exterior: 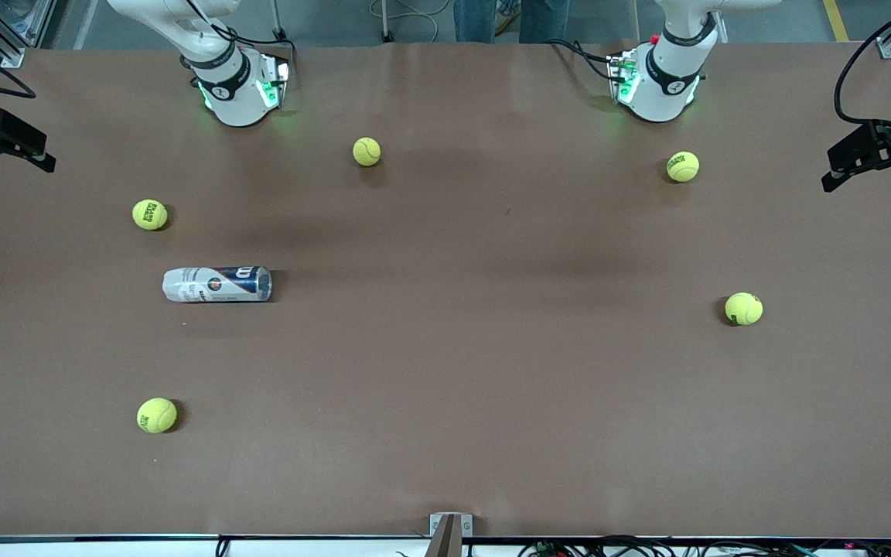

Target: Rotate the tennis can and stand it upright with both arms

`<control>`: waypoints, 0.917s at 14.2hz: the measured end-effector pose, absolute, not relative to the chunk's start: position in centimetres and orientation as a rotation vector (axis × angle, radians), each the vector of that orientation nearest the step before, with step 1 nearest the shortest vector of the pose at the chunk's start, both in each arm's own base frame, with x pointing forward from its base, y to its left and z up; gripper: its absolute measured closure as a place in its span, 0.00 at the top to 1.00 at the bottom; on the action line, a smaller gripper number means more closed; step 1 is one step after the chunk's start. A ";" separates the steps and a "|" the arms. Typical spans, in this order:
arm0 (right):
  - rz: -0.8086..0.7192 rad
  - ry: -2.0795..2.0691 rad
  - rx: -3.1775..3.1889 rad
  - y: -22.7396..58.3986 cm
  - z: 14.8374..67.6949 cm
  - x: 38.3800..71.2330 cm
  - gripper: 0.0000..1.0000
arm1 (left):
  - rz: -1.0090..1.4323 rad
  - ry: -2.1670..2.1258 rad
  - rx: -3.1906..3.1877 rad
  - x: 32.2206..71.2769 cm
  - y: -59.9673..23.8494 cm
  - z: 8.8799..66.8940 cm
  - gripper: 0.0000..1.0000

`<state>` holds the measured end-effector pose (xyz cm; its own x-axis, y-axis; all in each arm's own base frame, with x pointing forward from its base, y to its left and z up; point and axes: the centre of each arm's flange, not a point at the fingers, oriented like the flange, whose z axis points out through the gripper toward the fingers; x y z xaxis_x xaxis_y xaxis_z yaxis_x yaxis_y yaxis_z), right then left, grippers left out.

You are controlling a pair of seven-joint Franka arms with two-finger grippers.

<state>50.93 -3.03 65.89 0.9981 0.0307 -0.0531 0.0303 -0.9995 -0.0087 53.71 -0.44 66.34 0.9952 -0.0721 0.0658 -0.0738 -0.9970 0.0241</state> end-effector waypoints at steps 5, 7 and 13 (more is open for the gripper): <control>0.081 -0.051 -3.128 -2.9 66.0 50.9 1.00 | 0.103 -0.108 3.111 53.7 -0.5 66.4 1.00; 0.089 -0.052 -3.127 -2.9 66.0 50.8 1.00 | 0.103 -0.107 3.111 53.7 -0.5 66.4 1.00; 0.031 -0.078 -3.129 -2.1 68.0 50.7 1.00 | 0.104 -0.107 3.111 53.7 -0.5 66.4 1.00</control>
<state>50.66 -2.11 68.02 0.9986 0.0501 -0.0194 0.0499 -0.9987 -0.0116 53.73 -0.48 66.37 0.9954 -0.0679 0.0677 -0.0697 -0.9973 0.0243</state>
